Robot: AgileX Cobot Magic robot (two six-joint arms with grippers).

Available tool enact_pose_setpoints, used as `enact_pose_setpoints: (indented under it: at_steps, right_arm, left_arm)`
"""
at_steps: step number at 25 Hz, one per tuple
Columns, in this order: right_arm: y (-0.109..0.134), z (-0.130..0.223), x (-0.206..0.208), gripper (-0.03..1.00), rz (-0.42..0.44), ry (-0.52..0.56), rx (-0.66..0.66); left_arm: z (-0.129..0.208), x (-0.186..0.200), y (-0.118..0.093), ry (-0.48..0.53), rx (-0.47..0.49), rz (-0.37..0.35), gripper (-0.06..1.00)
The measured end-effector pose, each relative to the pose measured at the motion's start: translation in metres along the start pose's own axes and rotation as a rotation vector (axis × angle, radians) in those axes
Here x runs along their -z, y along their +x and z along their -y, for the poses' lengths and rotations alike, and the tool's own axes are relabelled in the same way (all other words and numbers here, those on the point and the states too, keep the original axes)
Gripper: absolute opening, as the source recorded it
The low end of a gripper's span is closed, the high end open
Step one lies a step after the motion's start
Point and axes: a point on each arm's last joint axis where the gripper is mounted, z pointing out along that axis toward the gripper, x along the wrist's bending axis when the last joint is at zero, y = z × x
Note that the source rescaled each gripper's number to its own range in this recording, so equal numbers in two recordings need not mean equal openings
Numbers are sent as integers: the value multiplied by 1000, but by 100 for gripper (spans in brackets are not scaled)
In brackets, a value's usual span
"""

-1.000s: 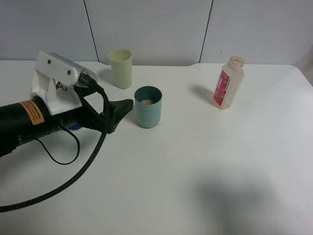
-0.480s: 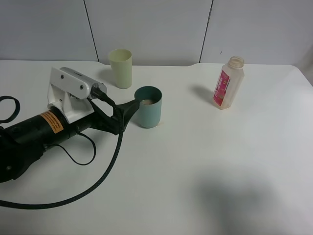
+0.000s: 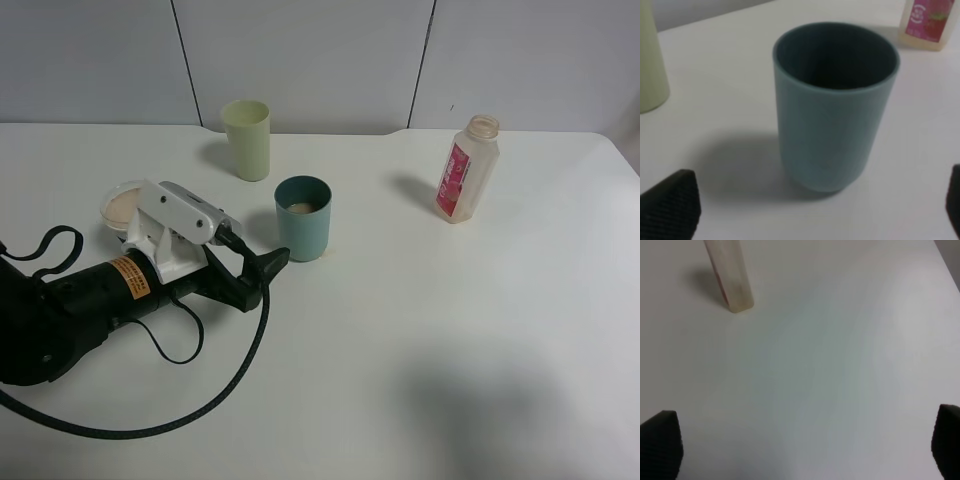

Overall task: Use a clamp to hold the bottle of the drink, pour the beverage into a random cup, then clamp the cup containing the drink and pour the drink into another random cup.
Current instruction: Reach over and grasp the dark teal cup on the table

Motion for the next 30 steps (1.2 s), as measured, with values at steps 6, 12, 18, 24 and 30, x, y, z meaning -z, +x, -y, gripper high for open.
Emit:
enact_pose_setpoints:
  at_steps: [6, 12, 18, 24, 30]
  right_arm:
    - [0, 0, 0, 100, 0, 0, 0]
    - [0, 0, 0, 100, 0, 0, 0]
    - [0, 0, 0, 100, 0, 0, 0]
    - [0, 0, 0, 100, 0, 0, 0]
    - [0, 0, 0, 100, 0, 0, 0]
  left_arm:
    - [0, 0, 1, -1, -42, -7, 100]
    - [17, -3, 1, 65, -62, -8, 100]
    - [19, -10, 2, 64, -62, -8, 100]
    - [17, -30, 0, 34, -67, 5, 100]
    - [22, -39, 0, 42, -70, 16, 100]
